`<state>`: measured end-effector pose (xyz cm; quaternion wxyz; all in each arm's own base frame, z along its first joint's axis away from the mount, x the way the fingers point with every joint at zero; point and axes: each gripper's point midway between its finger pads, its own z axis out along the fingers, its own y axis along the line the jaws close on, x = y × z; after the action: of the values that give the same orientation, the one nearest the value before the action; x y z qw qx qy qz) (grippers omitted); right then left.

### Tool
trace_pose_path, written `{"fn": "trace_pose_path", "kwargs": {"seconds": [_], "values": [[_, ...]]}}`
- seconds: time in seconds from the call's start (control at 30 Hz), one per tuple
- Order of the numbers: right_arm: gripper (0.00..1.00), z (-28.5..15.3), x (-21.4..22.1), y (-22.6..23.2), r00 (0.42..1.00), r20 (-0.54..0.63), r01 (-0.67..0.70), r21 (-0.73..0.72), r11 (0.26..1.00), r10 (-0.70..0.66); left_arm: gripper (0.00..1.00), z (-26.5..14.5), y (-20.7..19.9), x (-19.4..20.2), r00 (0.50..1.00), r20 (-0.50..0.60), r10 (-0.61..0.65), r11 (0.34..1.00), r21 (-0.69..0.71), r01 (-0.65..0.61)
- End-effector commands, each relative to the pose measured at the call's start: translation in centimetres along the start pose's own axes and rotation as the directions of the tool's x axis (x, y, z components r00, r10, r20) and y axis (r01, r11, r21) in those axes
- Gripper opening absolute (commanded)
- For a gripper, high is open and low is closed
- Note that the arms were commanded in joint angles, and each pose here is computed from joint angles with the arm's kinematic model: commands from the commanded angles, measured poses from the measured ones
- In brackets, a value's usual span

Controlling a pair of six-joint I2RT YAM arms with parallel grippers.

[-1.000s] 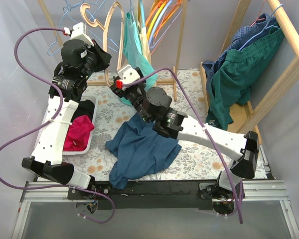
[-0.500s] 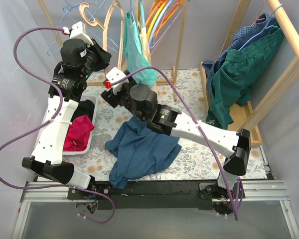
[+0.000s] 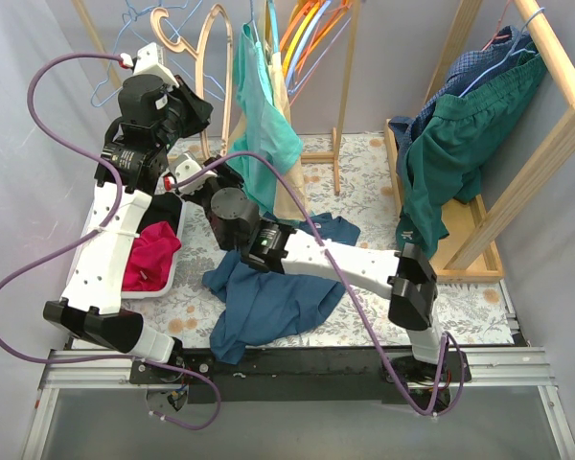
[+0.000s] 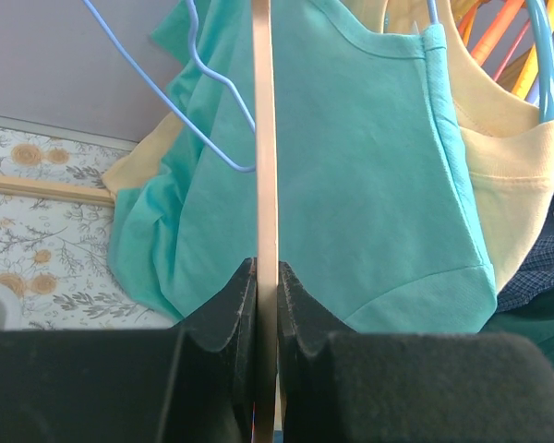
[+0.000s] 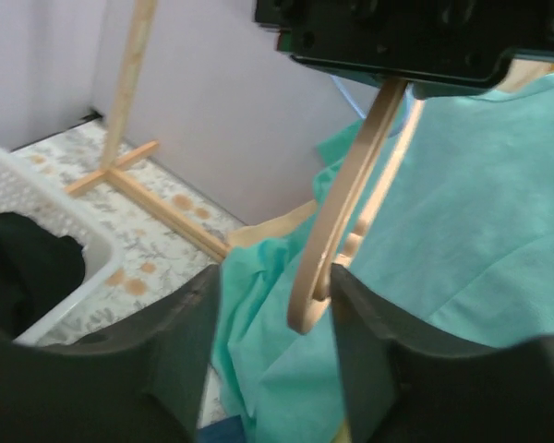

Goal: Remove the t-shirt from the hanger
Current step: Pick up the hanger from the clothesline.

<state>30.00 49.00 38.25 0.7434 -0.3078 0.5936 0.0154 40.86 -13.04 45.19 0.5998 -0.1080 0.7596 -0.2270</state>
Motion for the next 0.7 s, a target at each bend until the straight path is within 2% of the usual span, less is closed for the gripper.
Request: {"fn": "trace_pose_path", "kwargs": {"seconds": [0.0,0.03,0.1,0.13,0.17,0.2,0.23,0.27,0.3,0.37,0.6,0.63,0.67], "values": [[0.49,-0.7,-3.6,-4.6,0.998,0.068,-0.028,0.247,0.969,0.011,0.00,-0.3,-0.2,-0.6,1.000,0.026,-0.010,1.000,0.009,0.010],[0.38,-1.0,-3.9,-5.1,0.996,0.082,-0.051,0.275,0.960,0.030,0.00,-0.3,-0.2,-0.5,1.000,0.025,-0.008,1.000,0.008,0.008],[0.29,-1.3,-3.9,-5.2,0.996,0.083,-0.047,0.297,0.954,0.023,0.00,-0.3,-0.1,-0.4,1.000,0.022,-0.008,1.000,0.007,0.008],[0.20,-1.4,-3.7,-5.7,0.998,0.068,-0.031,0.323,0.946,0.010,0.00,-0.3,-0.1,-0.4,1.000,0.022,-0.008,1.000,0.008,0.008],[0.16,-1.6,-3.9,-6.0,0.997,0.079,-0.046,0.340,0.939,0.020,0.00,-0.4,-0.2,-0.4,1.000,0.023,-0.007,1.000,0.012,0.007],[0.06,-1.7,-4.0,-6.4,0.996,0.083,-0.054,0.355,0.933,0.026,0.00,-0.4,-0.2,-0.1,1.000,0.017,-0.006,1.000,0.016,0.006],[0.01,-1.9,-3.9,-6.7,0.997,0.073,-0.041,0.371,0.928,0.015,0.00,-0.6,-0.3,-0.3,1.000,0.024,-0.004,1.000,0.022,0.003],[0.01,-2.1,-4.1,-7.1,0.996,0.085,-0.061,0.385,0.921,0.031,0.02,-0.8,-0.2,-0.3,1.000,0.027,0.000,1.000,0.023,-0.001],[0.01,-2.2,-4.1,-7.3,0.996,0.084,-0.060,0.391,0.918,0.030,0.18,-1.2,-0.3,-0.5,0.999,0.039,0.002,0.999,0.033,-0.003],[0.01,-2.7,-4.5,-8.0,0.994,0.103,-0.077,0.407,0.910,0.038,0.22,-1.7,-0.5,-0.7,0.999,0.049,0.015,0.999,0.047,-0.017],[0.01,-4.1,-5.4,-9.3,0.990,0.128,-0.115,0.410,0.905,0.068,0.55,-4.2,-1.4,-1.3,0.994,0.088,0.063,0.991,0.112,-0.073],[0.01,-4.3,-5.1,-9.3,0.990,0.124,-0.113,0.410,0.905,0.067,0.63,-5.1,-2.0,-1.5,0.993,0.095,0.071,0.985,0.150,-0.084],[0.01,-4.6,-5.4,-9.6,0.988,0.132,-0.125,0.409,0.904,0.077,0.64,-5.2,-2.0,-1.3,0.993,0.093,0.074,0.984,0.156,-0.088]]}}
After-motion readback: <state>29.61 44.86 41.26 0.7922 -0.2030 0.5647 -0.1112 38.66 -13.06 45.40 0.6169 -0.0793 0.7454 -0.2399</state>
